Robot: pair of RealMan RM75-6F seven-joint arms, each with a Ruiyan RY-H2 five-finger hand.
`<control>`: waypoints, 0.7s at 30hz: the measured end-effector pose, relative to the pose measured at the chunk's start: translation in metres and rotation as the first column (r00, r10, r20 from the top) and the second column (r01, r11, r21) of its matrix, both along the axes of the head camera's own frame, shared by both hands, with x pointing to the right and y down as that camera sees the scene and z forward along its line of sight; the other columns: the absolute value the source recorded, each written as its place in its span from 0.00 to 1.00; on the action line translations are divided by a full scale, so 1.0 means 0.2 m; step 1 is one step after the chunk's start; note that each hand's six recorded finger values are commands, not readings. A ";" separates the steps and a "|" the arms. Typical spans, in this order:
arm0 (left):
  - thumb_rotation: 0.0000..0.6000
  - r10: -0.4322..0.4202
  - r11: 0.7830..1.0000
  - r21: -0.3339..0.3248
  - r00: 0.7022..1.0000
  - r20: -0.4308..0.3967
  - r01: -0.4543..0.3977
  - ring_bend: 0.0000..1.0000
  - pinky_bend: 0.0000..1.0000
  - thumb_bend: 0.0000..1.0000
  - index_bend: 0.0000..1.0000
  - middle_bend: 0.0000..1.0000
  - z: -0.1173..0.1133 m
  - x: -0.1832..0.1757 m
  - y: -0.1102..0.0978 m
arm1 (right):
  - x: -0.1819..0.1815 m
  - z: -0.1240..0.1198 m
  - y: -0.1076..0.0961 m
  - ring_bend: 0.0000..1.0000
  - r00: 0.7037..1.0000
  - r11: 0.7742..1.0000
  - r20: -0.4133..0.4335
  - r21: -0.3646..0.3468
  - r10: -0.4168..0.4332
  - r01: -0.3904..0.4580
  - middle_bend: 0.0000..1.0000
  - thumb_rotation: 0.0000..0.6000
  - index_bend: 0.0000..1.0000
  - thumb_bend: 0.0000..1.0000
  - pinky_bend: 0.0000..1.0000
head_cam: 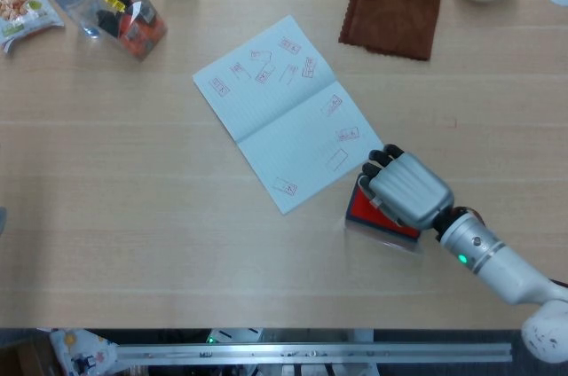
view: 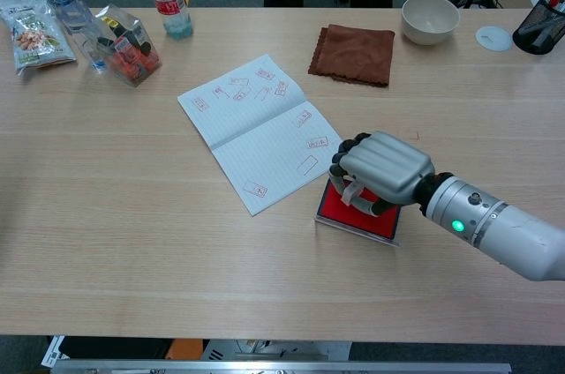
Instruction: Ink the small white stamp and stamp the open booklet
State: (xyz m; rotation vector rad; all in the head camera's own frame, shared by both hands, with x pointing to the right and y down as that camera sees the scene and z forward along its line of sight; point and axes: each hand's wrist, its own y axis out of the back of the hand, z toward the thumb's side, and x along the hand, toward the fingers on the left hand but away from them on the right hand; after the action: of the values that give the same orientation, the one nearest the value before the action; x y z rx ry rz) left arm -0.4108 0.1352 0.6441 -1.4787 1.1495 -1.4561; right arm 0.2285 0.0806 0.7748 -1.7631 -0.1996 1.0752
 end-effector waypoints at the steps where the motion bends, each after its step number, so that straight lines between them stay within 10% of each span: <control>1: 1.00 0.000 1.000 0.000 1.000 0.000 0.000 0.11 0.04 0.29 0.15 0.08 0.00 0.00 0.00 | 0.00 0.00 0.00 0.24 1.000 1.000 0.001 -0.001 0.002 -0.002 0.42 1.00 0.66 0.37 0.25; 21: 1.00 -0.009 1.000 -0.002 1.000 0.003 0.009 0.11 0.04 0.29 0.15 0.08 0.00 -0.02 0.00 | 0.03 0.04 0.00 0.24 0.999 0.999 0.003 -0.010 0.038 -0.038 0.42 1.00 0.67 0.37 0.25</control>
State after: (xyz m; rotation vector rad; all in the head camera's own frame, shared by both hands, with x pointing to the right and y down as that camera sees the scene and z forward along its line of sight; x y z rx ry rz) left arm -0.4139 0.1362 0.6444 -1.4742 1.1546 -1.4649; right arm 0.2335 0.0799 0.7820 -1.7762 -0.2311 1.1026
